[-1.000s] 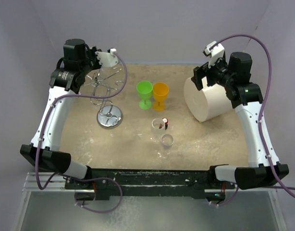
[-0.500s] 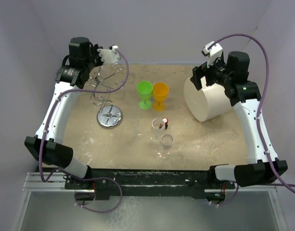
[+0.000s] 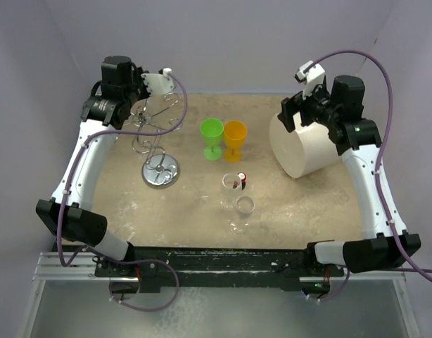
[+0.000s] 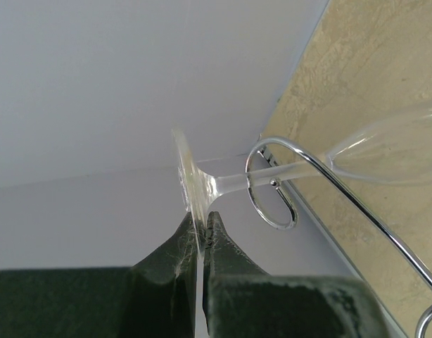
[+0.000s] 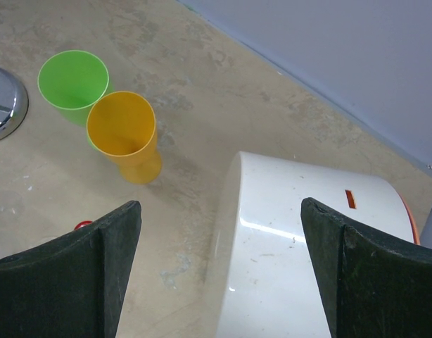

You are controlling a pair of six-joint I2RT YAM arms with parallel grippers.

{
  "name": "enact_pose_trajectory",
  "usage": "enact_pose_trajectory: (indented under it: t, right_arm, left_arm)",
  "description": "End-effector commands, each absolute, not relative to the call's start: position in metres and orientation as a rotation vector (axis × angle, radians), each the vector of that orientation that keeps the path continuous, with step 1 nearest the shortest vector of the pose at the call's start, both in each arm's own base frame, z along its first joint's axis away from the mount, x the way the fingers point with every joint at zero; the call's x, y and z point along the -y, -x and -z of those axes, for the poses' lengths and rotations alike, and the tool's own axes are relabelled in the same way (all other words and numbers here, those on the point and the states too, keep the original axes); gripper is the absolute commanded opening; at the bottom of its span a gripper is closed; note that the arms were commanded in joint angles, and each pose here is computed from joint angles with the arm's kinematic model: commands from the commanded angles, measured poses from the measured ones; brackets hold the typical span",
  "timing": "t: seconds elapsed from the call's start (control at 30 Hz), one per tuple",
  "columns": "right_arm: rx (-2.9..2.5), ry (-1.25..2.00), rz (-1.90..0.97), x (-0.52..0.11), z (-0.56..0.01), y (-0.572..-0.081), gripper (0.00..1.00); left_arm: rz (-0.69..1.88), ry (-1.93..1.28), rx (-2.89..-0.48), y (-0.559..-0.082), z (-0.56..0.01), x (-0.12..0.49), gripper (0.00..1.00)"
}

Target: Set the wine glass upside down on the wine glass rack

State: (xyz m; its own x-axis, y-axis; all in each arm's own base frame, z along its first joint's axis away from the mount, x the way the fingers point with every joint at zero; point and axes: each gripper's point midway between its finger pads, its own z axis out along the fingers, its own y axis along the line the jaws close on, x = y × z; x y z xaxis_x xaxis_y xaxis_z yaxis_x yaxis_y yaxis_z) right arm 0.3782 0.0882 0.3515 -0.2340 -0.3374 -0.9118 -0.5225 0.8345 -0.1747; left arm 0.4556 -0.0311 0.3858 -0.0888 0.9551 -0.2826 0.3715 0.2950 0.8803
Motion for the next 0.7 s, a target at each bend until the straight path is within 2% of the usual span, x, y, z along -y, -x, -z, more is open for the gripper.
enact_pose_trajectory:
  t: [0.0,0.67]
  right_arm:
    - [-1.782,0.643,-0.204,-0.091,-0.369,-0.376,0.97]
    - [-1.777,0.638,-0.203,-0.089,-0.37,-0.373,0.98]
  left_arm:
    - [-0.792,-1.134,-1.617,-0.442,-0.413,0.023,0.0]
    - [-0.681,-1.149,-1.667,-0.432,-0.388,0.03,0.06]
